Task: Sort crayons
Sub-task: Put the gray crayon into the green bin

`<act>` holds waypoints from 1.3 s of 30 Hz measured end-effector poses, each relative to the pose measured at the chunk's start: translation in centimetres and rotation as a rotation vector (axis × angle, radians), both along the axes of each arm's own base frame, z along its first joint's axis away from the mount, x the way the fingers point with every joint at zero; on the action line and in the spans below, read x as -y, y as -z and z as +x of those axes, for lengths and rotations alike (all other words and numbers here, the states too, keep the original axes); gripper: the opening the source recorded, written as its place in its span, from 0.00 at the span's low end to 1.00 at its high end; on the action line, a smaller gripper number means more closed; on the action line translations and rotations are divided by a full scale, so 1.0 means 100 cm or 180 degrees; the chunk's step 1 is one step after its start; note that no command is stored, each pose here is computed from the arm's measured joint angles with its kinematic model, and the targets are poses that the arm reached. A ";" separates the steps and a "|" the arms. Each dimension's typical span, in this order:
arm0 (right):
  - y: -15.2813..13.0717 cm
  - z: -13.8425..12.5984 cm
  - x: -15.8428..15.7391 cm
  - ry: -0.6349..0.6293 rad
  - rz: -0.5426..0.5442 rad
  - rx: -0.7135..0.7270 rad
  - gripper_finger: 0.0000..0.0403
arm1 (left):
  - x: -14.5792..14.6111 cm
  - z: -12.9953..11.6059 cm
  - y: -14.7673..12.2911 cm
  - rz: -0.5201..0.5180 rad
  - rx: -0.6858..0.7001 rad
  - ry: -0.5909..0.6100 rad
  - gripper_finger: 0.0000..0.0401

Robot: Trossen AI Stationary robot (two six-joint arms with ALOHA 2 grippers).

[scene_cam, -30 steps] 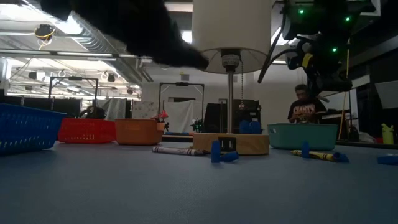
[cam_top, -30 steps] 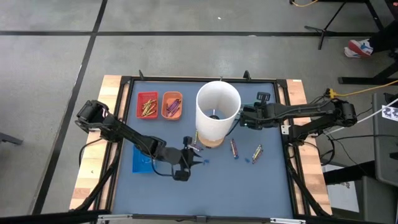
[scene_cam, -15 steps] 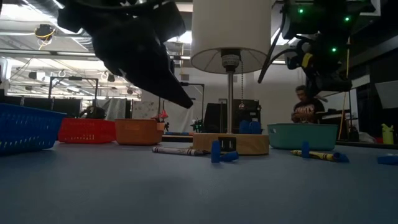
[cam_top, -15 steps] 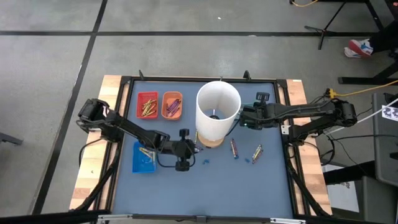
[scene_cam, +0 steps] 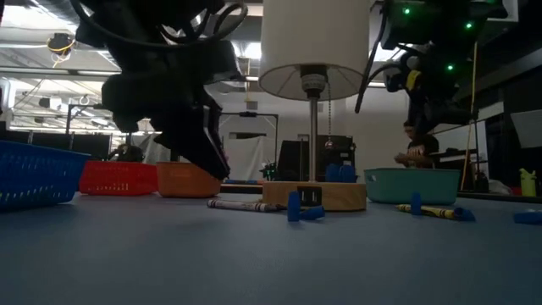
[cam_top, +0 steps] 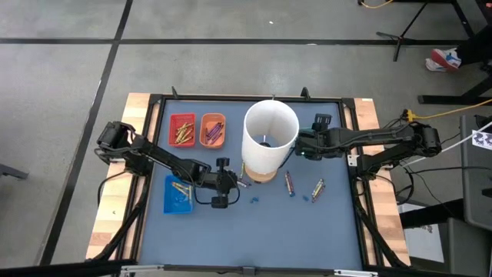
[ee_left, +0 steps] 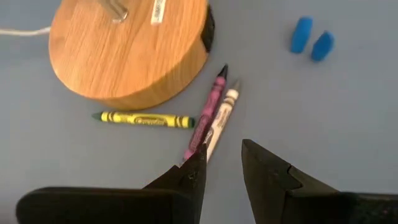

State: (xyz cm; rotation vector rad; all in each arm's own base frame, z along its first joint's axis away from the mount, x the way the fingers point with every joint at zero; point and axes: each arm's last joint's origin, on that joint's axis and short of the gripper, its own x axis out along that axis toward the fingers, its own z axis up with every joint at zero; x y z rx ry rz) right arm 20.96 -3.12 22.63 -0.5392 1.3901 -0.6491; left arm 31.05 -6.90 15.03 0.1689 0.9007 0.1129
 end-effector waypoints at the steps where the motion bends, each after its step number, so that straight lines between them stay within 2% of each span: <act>1: 0.000 0.001 0.000 0.0001 -0.0002 0.0036 0.46 | -0.001 0.000 0.000 0.0003 -0.0012 -0.0014 0.22; 8: 0.000 0.005 -0.001 -0.0030 0.0187 0.0195 0.48 | -0.013 0.002 0.000 -0.0003 -0.0007 -0.0132 0.21; 12: 0.001 0.005 -0.002 -0.0055 0.0341 0.0200 0.48 | -0.018 0.003 0.000 -0.0131 -0.0036 -0.0100 0.21; 22: 0.003 0.006 -0.004 -0.0097 0.0600 0.0212 0.47 | -0.019 0.004 0.002 -0.0147 -0.0050 -0.0099 0.21; 33: 0.006 0.007 -0.010 -0.0200 0.1285 0.0254 0.47 | -0.020 0.006 0.014 -0.0097 -0.0168 -0.0103 0.21; 39: 0.007 0.004 -0.013 -0.0010 0.1634 0.0291 0.47 | -0.019 0.008 0.028 -0.0141 -0.0287 -0.0067 0.21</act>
